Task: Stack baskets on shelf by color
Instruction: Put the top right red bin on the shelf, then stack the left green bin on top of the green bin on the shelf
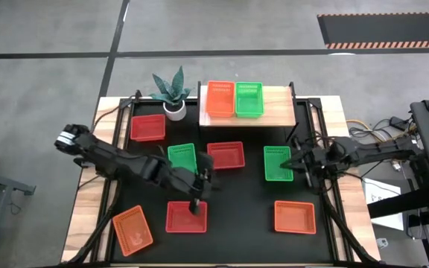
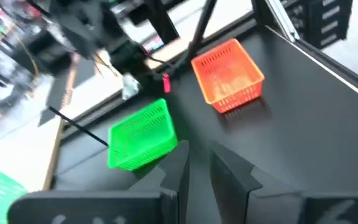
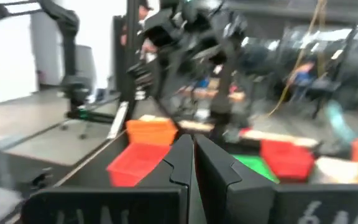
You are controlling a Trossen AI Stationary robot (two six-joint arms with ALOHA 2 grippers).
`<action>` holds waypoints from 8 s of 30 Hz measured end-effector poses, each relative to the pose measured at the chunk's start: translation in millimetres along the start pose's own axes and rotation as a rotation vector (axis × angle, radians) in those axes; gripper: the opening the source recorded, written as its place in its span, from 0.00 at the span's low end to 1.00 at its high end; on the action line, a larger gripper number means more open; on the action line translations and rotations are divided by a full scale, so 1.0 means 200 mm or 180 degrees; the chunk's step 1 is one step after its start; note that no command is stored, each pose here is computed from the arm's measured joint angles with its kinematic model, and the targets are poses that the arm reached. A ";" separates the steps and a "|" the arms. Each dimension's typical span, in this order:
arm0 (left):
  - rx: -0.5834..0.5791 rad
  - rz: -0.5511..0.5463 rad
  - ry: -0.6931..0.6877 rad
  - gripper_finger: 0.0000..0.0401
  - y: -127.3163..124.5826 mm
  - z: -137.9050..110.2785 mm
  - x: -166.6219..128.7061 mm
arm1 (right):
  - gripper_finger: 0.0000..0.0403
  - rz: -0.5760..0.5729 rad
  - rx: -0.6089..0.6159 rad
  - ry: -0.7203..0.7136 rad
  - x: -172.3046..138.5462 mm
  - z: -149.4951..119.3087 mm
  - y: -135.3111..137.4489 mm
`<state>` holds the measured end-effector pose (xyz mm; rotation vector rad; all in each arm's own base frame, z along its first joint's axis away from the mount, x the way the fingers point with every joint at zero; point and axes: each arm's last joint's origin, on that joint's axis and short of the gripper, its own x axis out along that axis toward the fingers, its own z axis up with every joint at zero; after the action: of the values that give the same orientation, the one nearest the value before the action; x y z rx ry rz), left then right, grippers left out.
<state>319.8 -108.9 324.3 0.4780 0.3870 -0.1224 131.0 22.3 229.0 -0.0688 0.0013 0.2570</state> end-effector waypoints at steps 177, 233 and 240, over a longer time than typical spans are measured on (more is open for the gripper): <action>-0.0304 0.1004 -0.0173 0.11 0.07 -0.36 -0.46 | 0.02 -0.1341 0.1001 0.4232 0.30 0.74 -1.09; -0.0317 0.1002 -0.0175 0.11 0.06 -0.36 -0.46 | 0.29 -0.1190 0.1267 0.4605 0.32 0.55 -1.06; -0.0320 0.1002 -0.0176 0.11 0.06 -0.36 -0.46 | 0.20 -0.1154 0.1218 0.4646 0.32 0.56 -1.06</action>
<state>213.7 -61.2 306.6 0.4300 0.2585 0.1878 244.9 -158.3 354.7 0.1366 1.4730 -0.2055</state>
